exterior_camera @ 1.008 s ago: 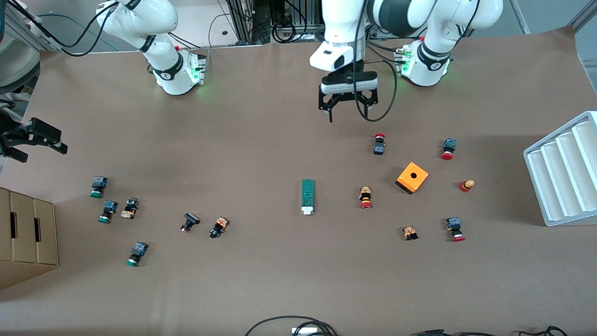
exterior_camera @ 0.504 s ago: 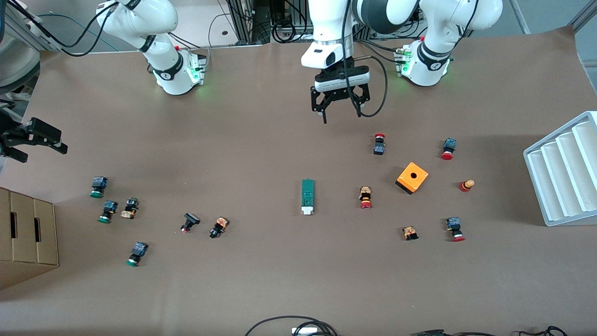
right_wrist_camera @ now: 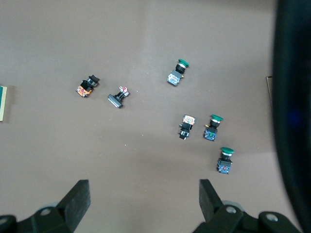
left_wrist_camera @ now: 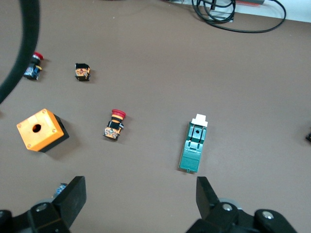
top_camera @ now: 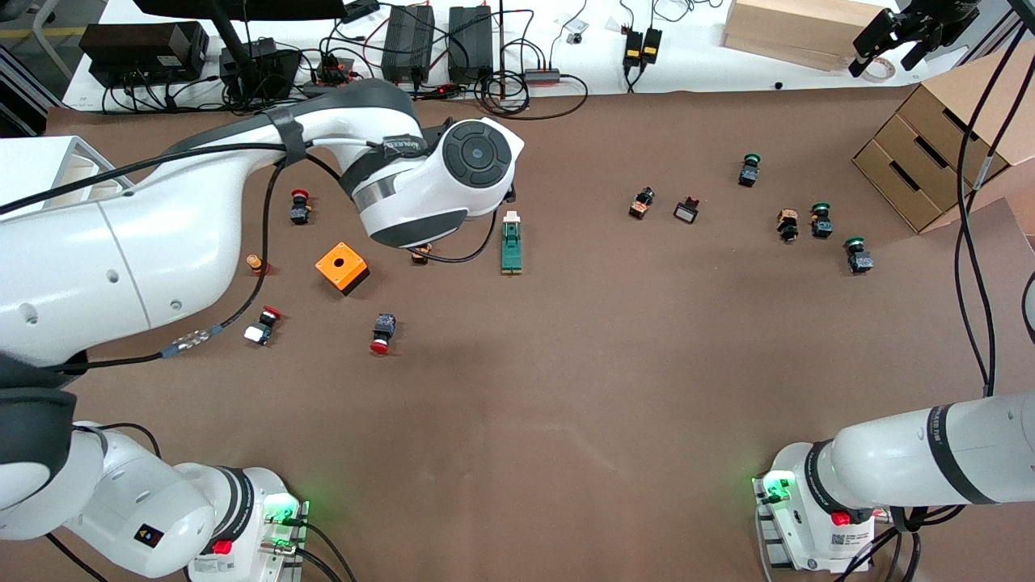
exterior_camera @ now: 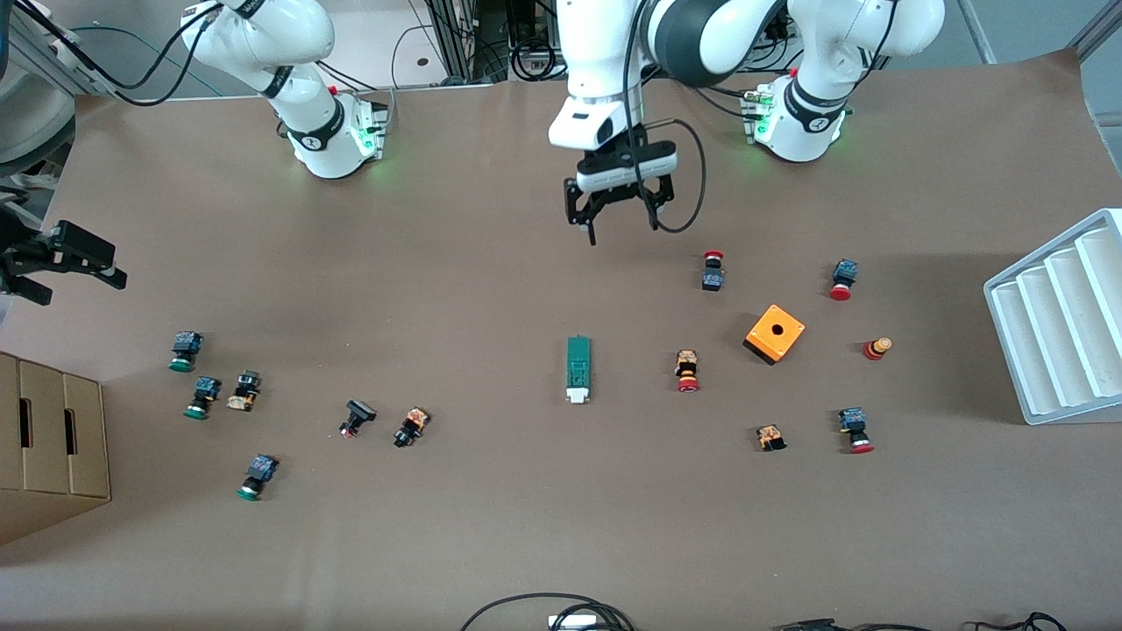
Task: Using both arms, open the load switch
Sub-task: 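Position the open left gripper above the green switch body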
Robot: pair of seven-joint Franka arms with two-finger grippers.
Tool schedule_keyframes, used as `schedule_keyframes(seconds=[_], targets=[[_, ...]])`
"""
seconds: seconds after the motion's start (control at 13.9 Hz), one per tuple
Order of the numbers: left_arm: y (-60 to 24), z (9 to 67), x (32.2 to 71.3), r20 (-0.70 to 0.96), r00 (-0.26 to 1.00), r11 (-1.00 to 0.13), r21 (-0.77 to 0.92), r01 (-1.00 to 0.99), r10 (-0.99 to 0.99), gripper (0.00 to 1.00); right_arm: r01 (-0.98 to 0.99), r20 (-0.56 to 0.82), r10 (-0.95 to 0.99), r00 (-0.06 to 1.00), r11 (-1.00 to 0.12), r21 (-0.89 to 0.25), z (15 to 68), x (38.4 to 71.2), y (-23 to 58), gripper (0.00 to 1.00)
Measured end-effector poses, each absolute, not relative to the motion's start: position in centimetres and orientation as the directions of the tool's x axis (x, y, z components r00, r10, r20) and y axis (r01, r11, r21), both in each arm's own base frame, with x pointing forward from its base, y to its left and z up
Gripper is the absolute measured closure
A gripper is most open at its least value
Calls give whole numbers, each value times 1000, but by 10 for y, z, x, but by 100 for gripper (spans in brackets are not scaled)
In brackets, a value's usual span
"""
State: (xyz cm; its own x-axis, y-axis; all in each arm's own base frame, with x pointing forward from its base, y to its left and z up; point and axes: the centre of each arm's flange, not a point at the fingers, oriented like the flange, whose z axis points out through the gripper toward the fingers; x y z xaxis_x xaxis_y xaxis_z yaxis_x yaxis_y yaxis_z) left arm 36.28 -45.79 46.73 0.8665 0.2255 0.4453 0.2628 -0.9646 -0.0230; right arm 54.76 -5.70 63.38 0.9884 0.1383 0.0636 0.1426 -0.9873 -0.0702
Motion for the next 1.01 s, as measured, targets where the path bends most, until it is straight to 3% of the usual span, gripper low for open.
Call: schedule_keyframes(seconds=[0.36,1.01], targets=[[-460,459,367,461,860,-959,-59,277,220,0,142,74,137,988,-988,-67,635,549,-57,0],[-510,402,336,614,789,-978,-179,108,-25,0,141,89,135,987,-988,-63,635,551,-58,0]])
